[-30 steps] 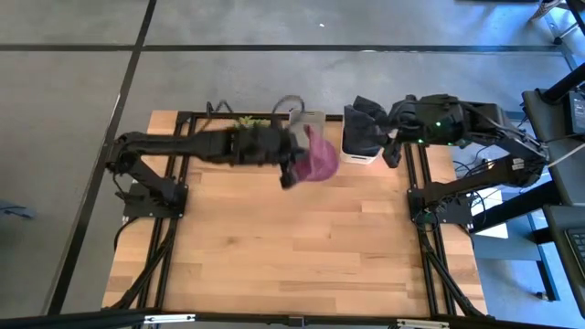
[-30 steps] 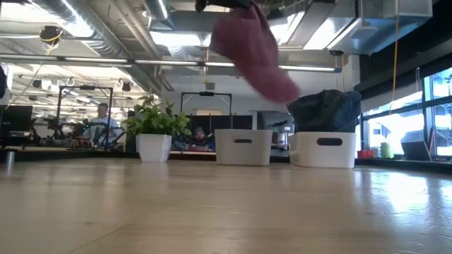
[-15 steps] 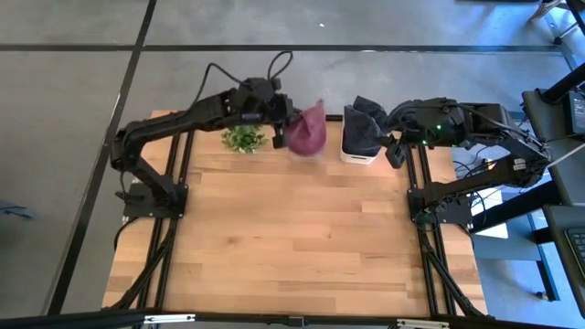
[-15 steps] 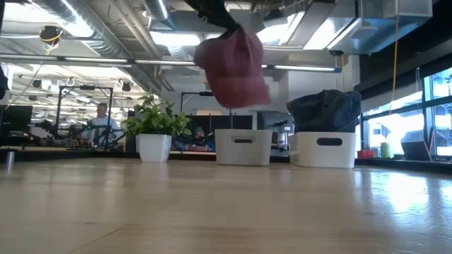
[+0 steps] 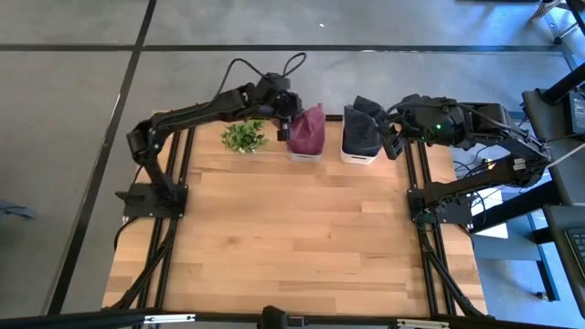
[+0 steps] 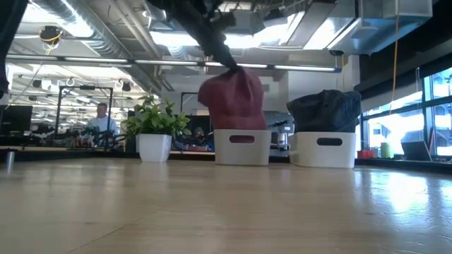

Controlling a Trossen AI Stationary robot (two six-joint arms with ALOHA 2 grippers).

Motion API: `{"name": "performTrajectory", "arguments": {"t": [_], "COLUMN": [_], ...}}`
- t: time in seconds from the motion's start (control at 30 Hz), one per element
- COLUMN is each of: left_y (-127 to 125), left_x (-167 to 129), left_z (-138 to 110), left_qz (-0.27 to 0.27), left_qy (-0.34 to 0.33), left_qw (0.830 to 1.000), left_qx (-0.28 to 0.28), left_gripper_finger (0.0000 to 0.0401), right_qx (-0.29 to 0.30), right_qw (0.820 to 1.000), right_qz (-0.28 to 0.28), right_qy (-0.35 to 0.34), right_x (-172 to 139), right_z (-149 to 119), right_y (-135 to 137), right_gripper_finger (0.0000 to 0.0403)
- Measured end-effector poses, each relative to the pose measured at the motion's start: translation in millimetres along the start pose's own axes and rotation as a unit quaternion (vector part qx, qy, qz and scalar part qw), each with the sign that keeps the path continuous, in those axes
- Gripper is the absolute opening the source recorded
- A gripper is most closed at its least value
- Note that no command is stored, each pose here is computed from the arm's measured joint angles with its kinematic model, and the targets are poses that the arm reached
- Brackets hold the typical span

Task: Pick & Place hat
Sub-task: Put the red cap into the gray bin

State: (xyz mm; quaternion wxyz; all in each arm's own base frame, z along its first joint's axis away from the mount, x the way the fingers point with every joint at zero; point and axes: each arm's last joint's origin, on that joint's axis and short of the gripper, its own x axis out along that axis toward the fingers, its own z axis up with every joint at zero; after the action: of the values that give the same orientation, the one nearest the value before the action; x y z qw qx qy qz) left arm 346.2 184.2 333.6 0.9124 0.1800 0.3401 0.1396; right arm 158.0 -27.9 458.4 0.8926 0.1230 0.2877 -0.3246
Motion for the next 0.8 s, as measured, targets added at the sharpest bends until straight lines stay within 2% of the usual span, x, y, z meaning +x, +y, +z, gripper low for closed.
{"name": "performTrajectory", "arguments": {"t": [0.23, 0.57, 0.8], "left_y": [1, 6, 7], "left_x": [21, 8, 5], "left_z": [-13, -10, -9], "left_qz": [0.024, 0.095, 0.094], "left_qy": [0.050, 0.080, 0.073], "left_qw": [0.998, 0.992, 0.993], "left_qx": [-0.001, 0.003, 0.005], "left_gripper_finger": [0.0034, 0.0033, 0.0033], "right_qx": [0.009, 0.002, 0.000], "right_qw": [1.000, 1.000, 1.000], "right_qz": [-0.003, -0.008, -0.018], "right_qy": [0.006, 0.019, 0.016], "right_x": [5, 15, 16], "right_z": [1, 2, 3], "right_y": [3, 9, 9], "right_gripper_finger": [0.0220, 0.0220, 0.0220]}}
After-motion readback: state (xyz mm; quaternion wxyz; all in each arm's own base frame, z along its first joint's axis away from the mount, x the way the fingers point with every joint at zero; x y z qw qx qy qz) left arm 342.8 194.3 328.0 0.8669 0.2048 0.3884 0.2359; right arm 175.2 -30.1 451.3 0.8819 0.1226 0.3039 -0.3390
